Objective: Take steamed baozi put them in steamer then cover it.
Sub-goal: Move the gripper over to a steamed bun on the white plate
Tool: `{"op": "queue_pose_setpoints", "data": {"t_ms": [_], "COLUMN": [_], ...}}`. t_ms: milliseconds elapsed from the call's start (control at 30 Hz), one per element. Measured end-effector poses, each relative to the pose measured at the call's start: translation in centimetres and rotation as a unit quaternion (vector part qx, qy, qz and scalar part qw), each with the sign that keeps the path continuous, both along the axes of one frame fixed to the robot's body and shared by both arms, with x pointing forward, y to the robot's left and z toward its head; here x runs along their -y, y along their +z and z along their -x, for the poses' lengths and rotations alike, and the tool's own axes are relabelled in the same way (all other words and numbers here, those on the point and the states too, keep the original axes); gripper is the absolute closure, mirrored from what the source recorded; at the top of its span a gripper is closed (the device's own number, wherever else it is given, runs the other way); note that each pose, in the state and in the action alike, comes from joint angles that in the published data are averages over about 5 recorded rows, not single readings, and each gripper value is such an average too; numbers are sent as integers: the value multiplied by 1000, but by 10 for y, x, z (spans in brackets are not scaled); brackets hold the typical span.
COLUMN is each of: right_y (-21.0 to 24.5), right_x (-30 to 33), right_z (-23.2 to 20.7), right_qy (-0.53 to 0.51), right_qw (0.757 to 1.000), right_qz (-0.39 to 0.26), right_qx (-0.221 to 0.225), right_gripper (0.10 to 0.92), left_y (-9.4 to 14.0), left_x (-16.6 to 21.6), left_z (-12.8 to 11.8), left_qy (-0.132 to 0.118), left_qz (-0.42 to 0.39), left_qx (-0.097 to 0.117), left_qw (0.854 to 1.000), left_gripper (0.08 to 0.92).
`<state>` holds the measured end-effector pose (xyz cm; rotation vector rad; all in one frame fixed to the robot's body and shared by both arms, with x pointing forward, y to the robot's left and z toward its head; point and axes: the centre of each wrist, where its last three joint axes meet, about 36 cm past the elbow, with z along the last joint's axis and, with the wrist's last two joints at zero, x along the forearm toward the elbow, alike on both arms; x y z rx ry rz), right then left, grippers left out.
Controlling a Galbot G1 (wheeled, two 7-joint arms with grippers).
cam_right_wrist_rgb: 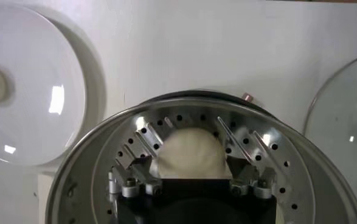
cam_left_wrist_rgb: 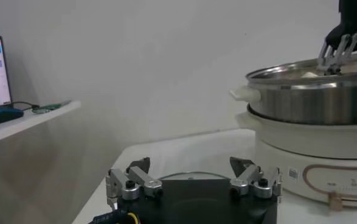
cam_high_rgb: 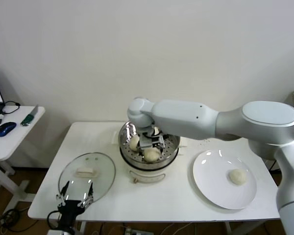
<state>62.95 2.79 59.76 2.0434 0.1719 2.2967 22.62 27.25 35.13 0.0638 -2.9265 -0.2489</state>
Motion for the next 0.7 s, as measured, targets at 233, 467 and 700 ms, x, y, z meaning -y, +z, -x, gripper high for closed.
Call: {"op": "queue_pose_setpoints", "data": {"t_ms": [233,467,700], "right_y": [22,52,70], "right_x": [11,57,148], "right_z": [-12,-34,-53], "right_qy": [-19,-96,-267], "right_qw": [999,992,948], "right_qz": [-21,-78,-161], "right_qx": [16,38,57], "right_gripper": [199,200,200], "left_y": [0,0,-1], "left_x": [-2,-2,-1], "left_z": [2,2,5], "left_qy": [0,-4,-4], "left_qz": [-4,-7,-6], "left_qx": [-2,-2,-3], "left_qw": [1000,1000,1000], "left_gripper": [177,177,177]}}
